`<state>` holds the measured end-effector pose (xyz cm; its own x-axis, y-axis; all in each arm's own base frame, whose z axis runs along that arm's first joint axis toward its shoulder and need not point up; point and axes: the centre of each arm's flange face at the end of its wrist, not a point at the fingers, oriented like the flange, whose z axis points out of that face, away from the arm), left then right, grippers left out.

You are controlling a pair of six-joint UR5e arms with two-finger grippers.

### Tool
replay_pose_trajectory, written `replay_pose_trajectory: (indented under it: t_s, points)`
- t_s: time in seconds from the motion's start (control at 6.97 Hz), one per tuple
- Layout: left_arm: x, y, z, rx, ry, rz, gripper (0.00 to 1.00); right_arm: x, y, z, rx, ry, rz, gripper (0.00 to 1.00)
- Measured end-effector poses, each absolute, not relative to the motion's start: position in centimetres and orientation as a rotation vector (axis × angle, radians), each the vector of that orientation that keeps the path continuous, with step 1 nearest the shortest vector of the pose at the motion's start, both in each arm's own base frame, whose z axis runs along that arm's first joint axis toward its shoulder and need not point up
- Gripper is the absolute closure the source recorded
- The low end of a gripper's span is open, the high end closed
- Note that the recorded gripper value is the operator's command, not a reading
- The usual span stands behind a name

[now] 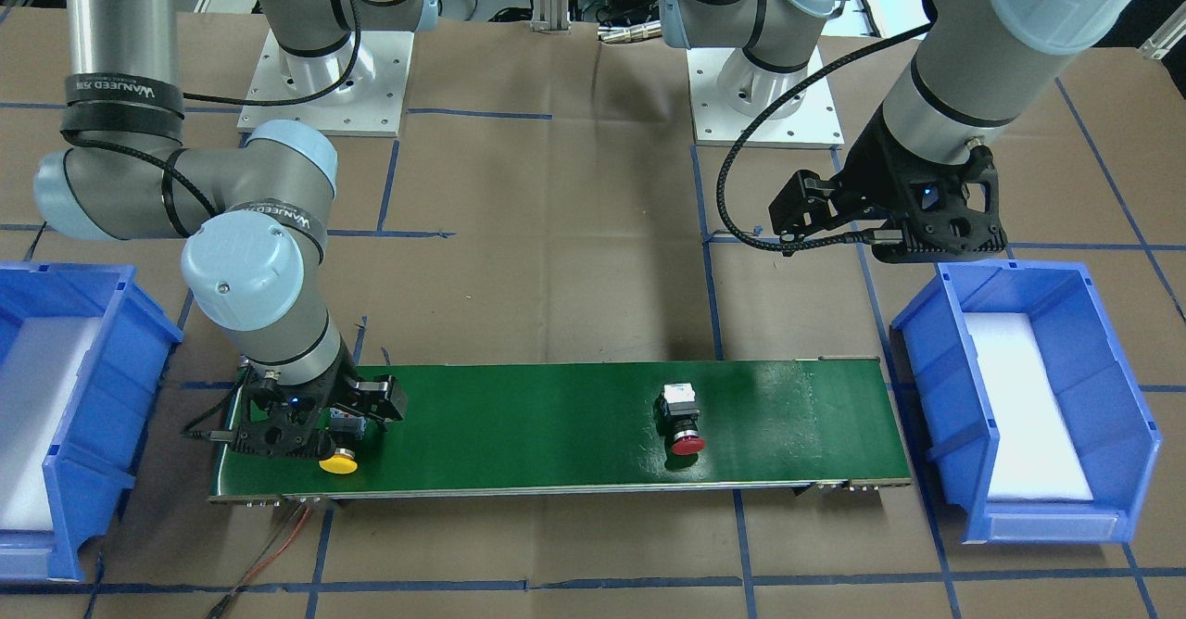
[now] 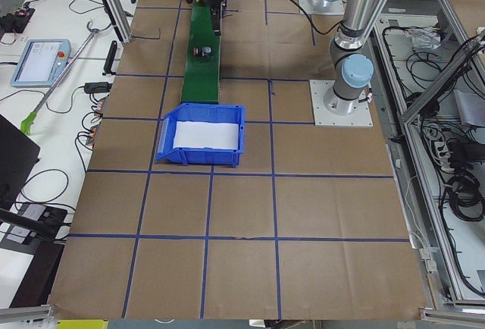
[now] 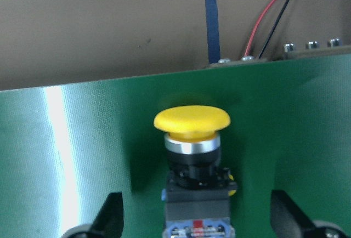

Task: Transport two buttons from left to right
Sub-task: 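Lower the right gripper onto the yellow button at the belt's far end, then lift the yellow button and carry it to the empty blue bin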

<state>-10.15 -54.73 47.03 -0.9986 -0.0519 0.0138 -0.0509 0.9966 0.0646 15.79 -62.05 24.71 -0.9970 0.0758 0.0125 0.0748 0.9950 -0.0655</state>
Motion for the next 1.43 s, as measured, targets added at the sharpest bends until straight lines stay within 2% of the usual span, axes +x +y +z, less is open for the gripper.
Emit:
replay_pose_trajectory:
  t_s: [0.14, 0.29, 0.57, 0.86, 1.15, 1.43]
  points:
    - [-10.1, -54.7, 47.0, 0.08, -3.123, -0.1, 0.01, 15.6, -62.2, 24.5, -0.115, -3.121, 0.097, 0.92]
    - [-10.1, -54.7, 47.1, 0.08, -3.124, -0.099, 0.01, 15.1, -62.3, 24.7, -0.113, -3.118, 0.098, 0.95]
    - [-10.2, -54.7, 47.1, 0.08, -3.124, -0.097, 0.01, 13.2, -62.4, 26.5, -0.132, -3.105, 0.133, 0.93]
    - [-10.2, -54.7, 47.2, 0.08, -3.124, -0.096, 0.01, 9.6, -61.0, 33.2, -0.182, -3.095, 0.212, 0.93]
    - [-10.2, -54.7, 47.2, 0.08, -3.124, -0.096, 0.01, 0.5, -59.0, 40.3, -0.174, -3.08, 0.22, 0.94]
    - [-10.1, -54.7, 47.2, 0.08, -3.124, -0.095, 0.01, -10.8, -57.7, 40.7, -0.026, -3.074, 0.152, 0.96]
